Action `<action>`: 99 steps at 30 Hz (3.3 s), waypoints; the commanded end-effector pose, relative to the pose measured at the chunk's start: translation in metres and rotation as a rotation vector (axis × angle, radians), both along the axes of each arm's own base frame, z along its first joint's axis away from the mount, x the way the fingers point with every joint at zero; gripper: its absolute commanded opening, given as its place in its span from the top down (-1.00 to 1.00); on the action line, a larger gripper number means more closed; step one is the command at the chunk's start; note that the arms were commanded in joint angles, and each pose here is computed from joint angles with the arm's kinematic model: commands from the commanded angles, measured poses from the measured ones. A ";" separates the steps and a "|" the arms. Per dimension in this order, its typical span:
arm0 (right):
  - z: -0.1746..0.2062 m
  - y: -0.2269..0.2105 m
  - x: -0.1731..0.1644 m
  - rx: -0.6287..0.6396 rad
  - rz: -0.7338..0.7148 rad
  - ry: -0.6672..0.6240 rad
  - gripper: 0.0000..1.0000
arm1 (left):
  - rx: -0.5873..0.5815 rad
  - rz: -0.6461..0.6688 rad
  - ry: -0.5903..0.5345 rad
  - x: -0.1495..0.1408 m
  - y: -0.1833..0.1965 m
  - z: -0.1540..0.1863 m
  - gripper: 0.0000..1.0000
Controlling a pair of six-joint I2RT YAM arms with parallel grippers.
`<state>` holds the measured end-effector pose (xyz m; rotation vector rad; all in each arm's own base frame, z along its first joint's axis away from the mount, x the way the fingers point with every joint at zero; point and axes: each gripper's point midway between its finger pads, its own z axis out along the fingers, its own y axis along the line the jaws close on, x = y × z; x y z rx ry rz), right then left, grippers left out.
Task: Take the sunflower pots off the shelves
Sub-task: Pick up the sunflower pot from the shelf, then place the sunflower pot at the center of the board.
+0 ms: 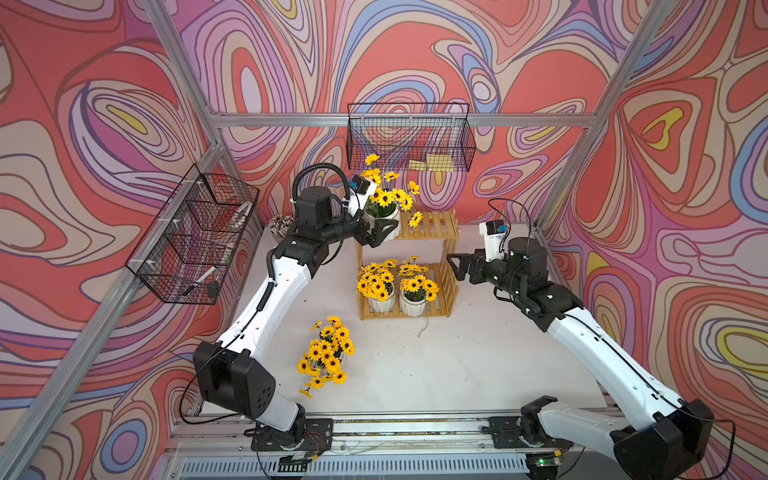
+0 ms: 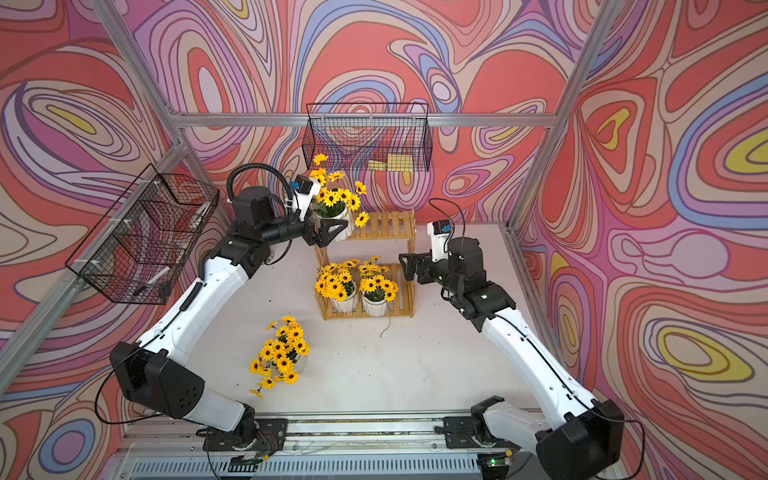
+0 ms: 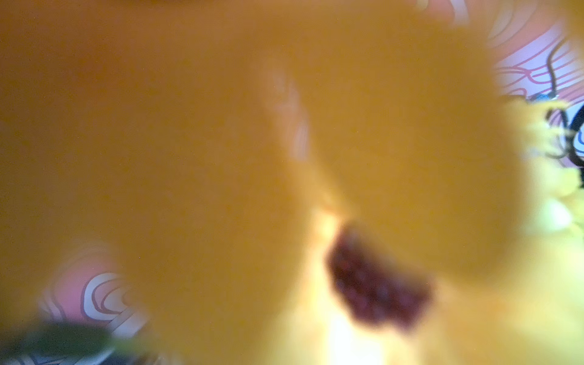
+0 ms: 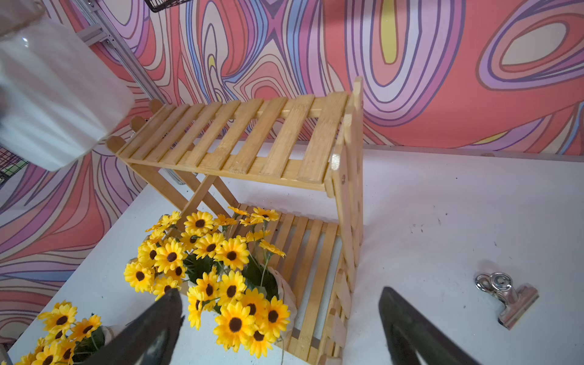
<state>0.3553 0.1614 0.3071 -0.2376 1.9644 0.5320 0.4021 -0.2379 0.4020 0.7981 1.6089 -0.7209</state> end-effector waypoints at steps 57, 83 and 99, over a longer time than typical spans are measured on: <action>0.106 -0.018 0.004 0.109 -0.088 -0.276 -0.96 | 0.091 -0.367 0.021 -0.196 -0.227 -0.194 1.00; 0.089 -0.016 0.007 0.101 -0.081 -0.240 -0.96 | 0.062 -0.406 0.076 -0.196 -0.270 -0.265 1.00; 0.085 -0.014 0.010 0.103 -0.078 -0.231 -0.97 | 0.086 -0.436 0.114 -0.200 -0.274 -0.292 1.00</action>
